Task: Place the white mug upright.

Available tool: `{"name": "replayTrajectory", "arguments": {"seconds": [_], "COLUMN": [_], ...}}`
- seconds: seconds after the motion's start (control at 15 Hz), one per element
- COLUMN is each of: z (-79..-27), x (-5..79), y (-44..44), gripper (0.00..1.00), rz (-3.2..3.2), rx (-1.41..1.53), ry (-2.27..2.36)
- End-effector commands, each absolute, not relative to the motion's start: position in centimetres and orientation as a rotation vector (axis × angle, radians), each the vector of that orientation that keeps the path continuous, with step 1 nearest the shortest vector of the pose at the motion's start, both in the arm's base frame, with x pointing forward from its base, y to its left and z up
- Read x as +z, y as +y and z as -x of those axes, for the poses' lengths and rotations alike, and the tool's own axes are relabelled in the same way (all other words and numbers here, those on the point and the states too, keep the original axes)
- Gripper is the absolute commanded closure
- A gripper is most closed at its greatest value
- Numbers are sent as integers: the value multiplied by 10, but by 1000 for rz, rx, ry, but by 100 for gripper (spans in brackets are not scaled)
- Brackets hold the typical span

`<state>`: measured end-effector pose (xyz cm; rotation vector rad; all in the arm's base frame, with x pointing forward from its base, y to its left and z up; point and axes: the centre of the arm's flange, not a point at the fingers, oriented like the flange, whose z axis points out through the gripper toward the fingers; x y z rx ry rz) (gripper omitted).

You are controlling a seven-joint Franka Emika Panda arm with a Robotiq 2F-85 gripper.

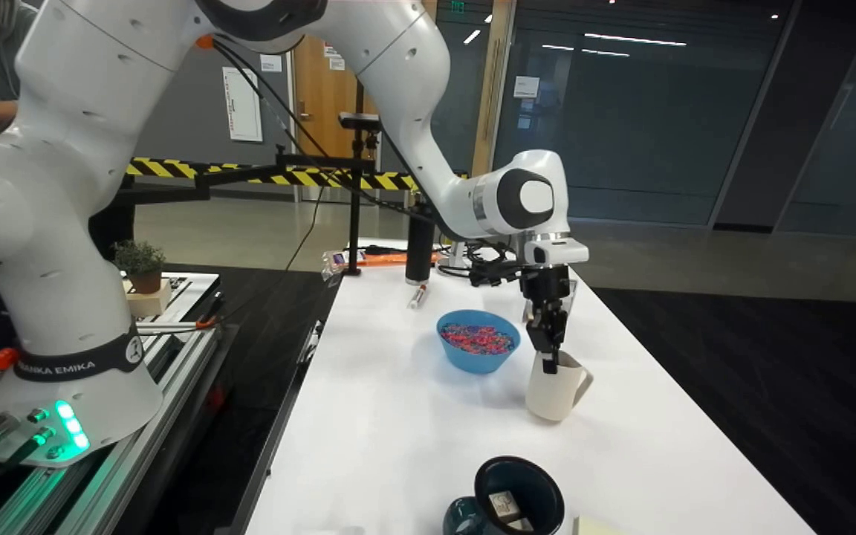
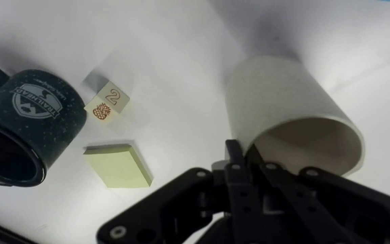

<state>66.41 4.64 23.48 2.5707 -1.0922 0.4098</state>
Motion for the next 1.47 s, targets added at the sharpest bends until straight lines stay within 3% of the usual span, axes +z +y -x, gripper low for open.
{"name": "replayTrajectory", "arguments": {"seconds": [0.0, 0.73, 0.8, 1.0, 1.4], "z": [-655, -655, -655, -654, -647], "x": [238, 239, 238, 238, 248], "y": [42, 36, 36, 37, 39], "gripper": [99, 99, 70, 56, 13], "rz": [-2599, -2591, -2588, -2586, -2592], "rx": [405, 347, 348, 348, 349], "ry": [-1231, -1422, -1425, -1423, -1418]}}
